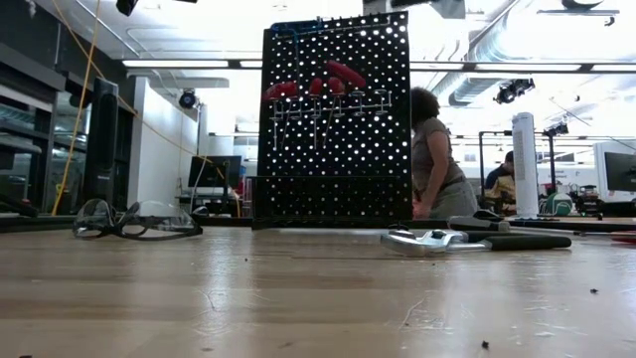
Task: Hang tools onto peg board
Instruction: Hang the left red allen wrench on the pegboard
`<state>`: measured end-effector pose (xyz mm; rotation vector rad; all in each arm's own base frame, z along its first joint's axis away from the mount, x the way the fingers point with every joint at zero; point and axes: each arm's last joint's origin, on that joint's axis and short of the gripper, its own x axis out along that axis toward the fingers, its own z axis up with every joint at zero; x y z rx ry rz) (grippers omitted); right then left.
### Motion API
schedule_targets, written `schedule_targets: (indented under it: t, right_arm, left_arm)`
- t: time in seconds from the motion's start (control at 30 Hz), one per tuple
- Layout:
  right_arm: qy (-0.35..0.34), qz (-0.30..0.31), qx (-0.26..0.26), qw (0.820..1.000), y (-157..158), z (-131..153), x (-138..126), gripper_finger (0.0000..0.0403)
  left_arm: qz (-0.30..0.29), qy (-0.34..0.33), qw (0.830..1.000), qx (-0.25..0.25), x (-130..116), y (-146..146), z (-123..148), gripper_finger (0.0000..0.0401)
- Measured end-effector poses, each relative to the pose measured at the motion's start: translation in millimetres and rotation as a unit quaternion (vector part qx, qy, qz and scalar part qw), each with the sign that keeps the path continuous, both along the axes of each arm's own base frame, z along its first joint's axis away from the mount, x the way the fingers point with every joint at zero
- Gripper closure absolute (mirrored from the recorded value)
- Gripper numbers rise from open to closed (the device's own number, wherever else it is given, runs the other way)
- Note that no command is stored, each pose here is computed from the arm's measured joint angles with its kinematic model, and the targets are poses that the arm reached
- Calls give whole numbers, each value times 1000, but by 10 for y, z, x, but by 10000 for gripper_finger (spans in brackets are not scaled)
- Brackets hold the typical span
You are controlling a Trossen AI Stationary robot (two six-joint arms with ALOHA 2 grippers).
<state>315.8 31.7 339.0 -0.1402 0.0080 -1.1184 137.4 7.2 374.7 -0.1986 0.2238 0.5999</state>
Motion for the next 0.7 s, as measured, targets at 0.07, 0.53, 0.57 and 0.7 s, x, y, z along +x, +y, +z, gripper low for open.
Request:
schedule_targets:
  t: [0.07, 0.53, 0.57, 0.7]
  right_arm:
    - [12, 32, 4, 999, 178, -5, 10, 223]
    - [37, 122, 214, 969, -33, -639, 405, 402]
    - [38, 116, 213, 969, -65, -653, 414, 402]
    - [49, 82, 209, 973, -245, -676, 409, 402]
  left_arm:
    - [1, 4, 1000, 7, -1, 2, 1, 401]
    - [21, -16, 1000, -11, 0, 8, 9, 401]
    - [22, -18, 1000, -13, 0, 8, 10, 401]
    - [24, -18, 999, -13, -1, 9, 9, 401]
